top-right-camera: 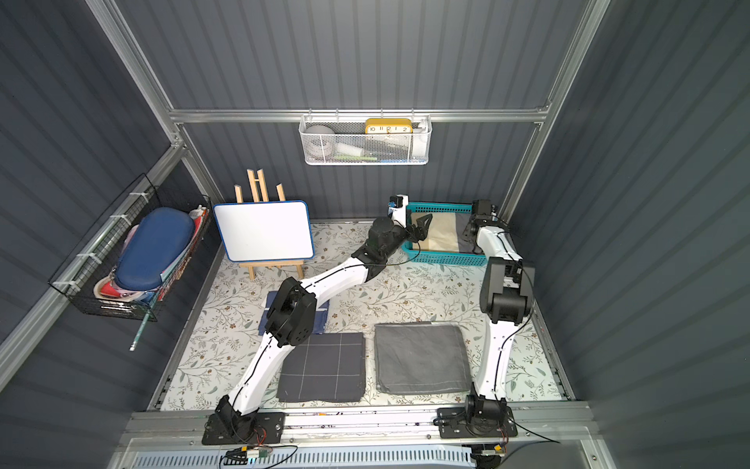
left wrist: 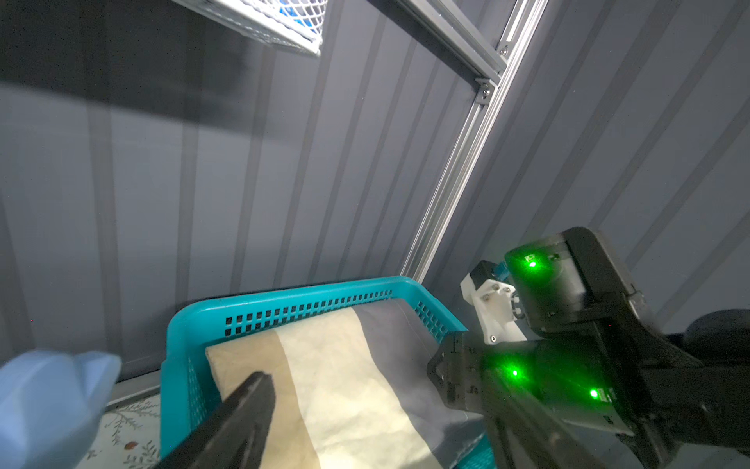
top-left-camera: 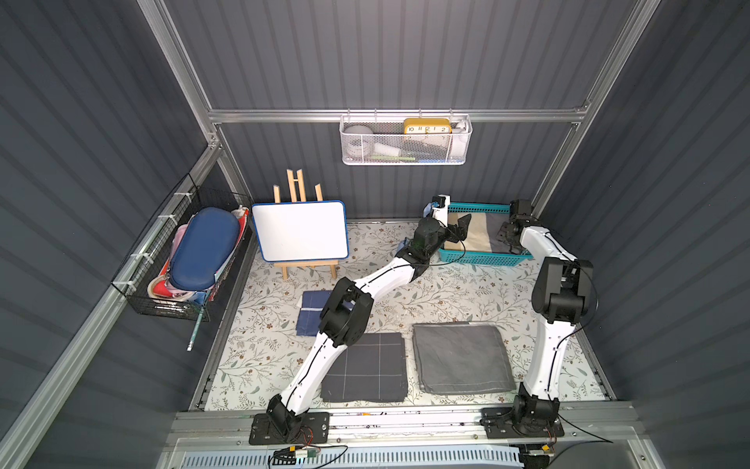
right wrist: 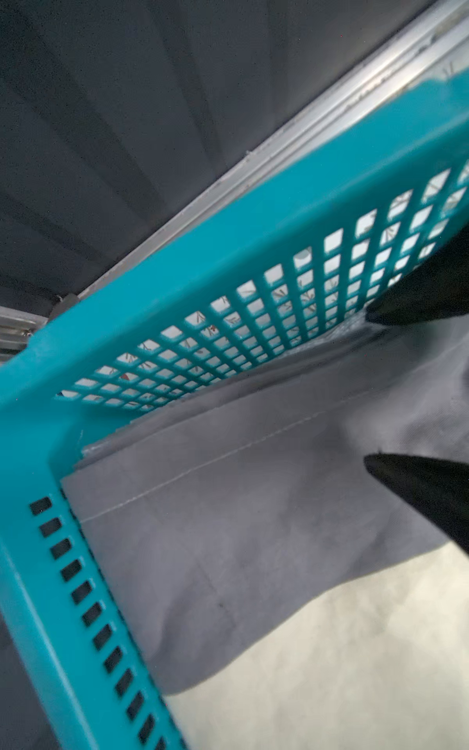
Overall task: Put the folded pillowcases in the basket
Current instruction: Move the basket to the center of the board.
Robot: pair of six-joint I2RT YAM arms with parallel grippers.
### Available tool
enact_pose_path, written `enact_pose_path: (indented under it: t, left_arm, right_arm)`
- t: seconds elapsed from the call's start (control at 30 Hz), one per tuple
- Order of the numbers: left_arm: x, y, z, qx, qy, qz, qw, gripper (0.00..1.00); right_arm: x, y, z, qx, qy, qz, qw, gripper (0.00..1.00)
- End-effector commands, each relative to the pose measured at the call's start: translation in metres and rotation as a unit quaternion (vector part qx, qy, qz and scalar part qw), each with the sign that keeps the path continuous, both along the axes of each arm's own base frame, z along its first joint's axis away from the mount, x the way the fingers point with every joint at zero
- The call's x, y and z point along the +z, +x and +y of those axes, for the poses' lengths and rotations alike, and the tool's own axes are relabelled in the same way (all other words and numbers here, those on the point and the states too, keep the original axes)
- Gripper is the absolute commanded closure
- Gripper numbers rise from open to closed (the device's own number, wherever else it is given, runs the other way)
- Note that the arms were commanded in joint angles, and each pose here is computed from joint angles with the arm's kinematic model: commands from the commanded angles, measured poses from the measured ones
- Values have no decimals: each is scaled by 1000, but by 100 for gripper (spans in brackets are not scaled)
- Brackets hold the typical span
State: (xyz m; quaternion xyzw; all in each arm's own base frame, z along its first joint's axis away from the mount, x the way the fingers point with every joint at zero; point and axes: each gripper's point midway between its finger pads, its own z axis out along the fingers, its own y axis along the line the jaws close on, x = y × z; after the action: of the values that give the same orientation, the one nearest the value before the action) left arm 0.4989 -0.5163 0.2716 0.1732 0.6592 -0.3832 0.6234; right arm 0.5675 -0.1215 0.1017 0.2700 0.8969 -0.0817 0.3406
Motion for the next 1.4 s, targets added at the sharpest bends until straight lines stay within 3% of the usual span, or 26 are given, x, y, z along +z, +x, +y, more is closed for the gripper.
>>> enact_pose_path:
  t: [0.0, 0.3, 0.7, 0.97, 1.27, 1.37]
  left_arm:
    - [58, -14, 17, 15, -31, -42, 999, 15]
    - [75, -44, 44, 17, -37, -40, 998, 14]
    - [59, -68, 74, 26, -33, -14, 999, 11]
    - [53, -76, 89, 36, -26, -5, 999, 5]
    - [44, -90, 108, 44, -13, 23, 999, 1]
    - [25, -98, 119, 51, 3, 43, 998, 1]
  right_arm:
    - [33, -12, -2, -8, -10, -28, 1000, 34]
    - [41, -15, 57, 73, 43, -69, 994, 25]
    - [-9, -3, 99, 127, 61, 19, 990, 25]
    - [-23, -38, 121, 143, 59, 96, 983, 25]
    - [-28, -78, 148, 163, 58, 118, 978, 26]
    - [-29, -95, 159, 174, 51, 128, 975, 26]
